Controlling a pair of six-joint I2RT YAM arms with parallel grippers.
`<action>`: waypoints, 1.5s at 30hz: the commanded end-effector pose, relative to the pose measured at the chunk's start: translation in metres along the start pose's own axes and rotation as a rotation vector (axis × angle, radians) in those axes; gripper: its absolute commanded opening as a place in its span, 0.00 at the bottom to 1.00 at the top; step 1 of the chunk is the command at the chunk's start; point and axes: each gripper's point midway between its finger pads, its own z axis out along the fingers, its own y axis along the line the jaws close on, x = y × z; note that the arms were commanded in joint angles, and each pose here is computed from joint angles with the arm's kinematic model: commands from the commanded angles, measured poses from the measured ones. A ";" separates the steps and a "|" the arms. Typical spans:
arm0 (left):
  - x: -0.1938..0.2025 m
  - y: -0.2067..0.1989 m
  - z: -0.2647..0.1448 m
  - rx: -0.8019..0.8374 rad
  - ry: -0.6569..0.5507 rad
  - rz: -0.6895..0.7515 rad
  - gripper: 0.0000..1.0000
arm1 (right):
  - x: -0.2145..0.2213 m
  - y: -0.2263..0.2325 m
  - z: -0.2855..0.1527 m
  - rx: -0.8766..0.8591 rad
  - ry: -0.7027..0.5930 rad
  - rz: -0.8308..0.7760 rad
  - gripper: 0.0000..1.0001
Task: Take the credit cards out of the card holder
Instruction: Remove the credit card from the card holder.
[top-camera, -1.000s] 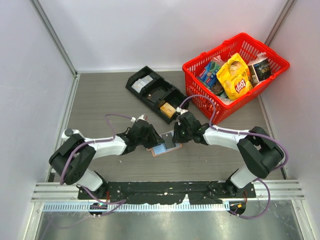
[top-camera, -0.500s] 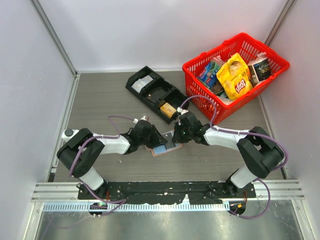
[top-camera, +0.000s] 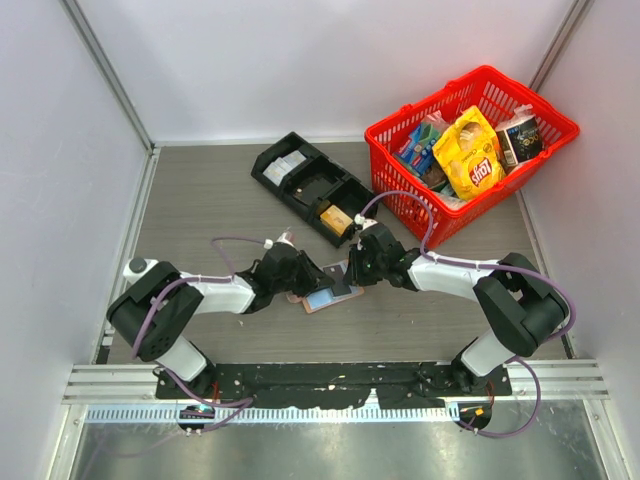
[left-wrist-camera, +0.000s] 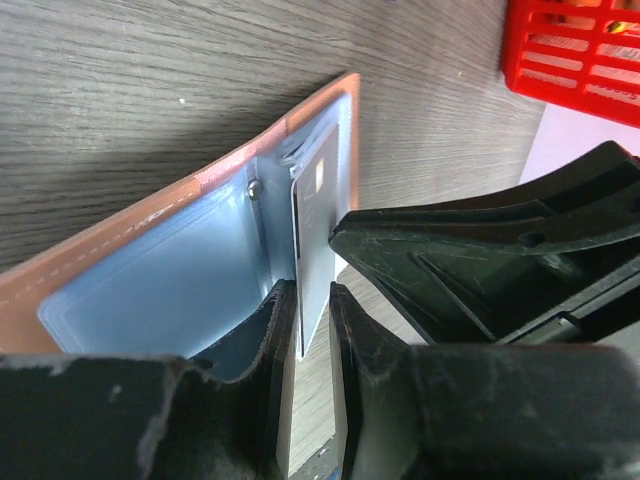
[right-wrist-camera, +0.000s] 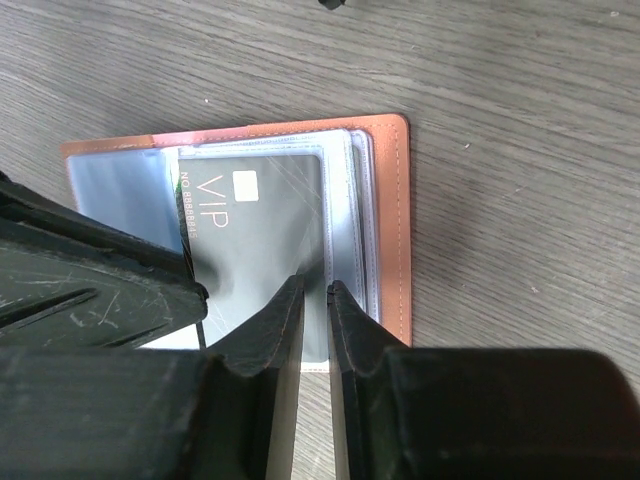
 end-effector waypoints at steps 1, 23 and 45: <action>-0.011 -0.041 -0.011 0.151 -0.048 -0.022 0.22 | 0.007 -0.003 0.000 0.007 0.008 0.003 0.20; -0.012 -0.018 -0.006 0.047 -0.060 -0.081 0.31 | 0.008 -0.005 0.002 0.009 0.007 0.009 0.20; -0.017 -0.010 -0.005 -0.023 -0.086 -0.044 0.30 | 0.009 -0.006 0.002 0.009 0.008 0.012 0.19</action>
